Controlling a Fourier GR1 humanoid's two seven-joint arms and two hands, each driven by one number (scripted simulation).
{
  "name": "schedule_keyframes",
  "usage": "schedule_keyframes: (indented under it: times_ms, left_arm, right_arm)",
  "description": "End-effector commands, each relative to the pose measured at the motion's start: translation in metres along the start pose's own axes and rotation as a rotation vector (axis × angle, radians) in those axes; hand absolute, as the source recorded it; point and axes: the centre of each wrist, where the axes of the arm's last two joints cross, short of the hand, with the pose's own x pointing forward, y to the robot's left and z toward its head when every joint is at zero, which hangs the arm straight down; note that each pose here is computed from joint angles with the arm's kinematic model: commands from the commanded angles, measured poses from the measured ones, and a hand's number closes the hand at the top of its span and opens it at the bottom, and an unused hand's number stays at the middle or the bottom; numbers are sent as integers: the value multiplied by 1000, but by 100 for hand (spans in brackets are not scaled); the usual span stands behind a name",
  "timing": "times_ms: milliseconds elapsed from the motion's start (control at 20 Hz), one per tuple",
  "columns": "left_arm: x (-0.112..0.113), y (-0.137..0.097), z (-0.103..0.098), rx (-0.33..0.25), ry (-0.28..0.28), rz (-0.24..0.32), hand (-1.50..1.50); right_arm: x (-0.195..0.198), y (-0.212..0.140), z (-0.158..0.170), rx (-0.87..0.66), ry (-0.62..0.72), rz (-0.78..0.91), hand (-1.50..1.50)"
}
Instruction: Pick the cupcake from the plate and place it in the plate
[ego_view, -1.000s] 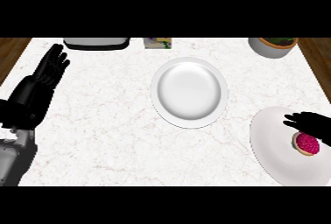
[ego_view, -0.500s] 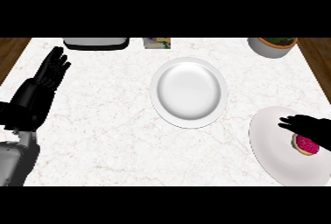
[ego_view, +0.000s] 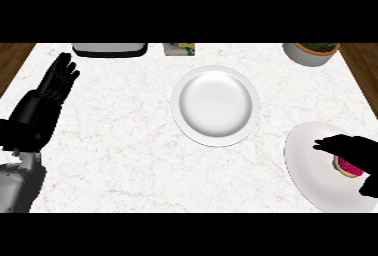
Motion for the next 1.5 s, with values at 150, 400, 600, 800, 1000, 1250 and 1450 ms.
schedule_keyframes:
  times_ms: [150, 400, 600, 800, 1000, 1250, 1450]
  left_arm:
    - [17, 17, 3, -14, -7, 5, 0]
    - [-8, -5, 6, 10, 6, 6, 0]
    - [-16, 26, 12, 114, 58, -28, 0]
    - [-18, 32, 16, 147, 80, -36, 0]
    - [-19, 37, 22, 120, 72, -47, 0]
    - [-16, 23, 19, 79, 75, -24, 0]
    - [-7, 23, 13, 66, 52, -26, 0]
  right_arm:
    - [0, 2, -15, -278, -84, -22, 150]
    - [10, 1, -17, -396, 110, -93, 150]
    - [-12, 92, 33, -303, 699, -397, 150]
    - [-6, 106, 46, -415, 1020, -518, 150]
    - [36, 98, 25, -556, 1070, -598, 150]
    - [101, 34, -10, -824, 918, -630, 150]
    - [157, -27, -17, -1031, 781, -730, 150]
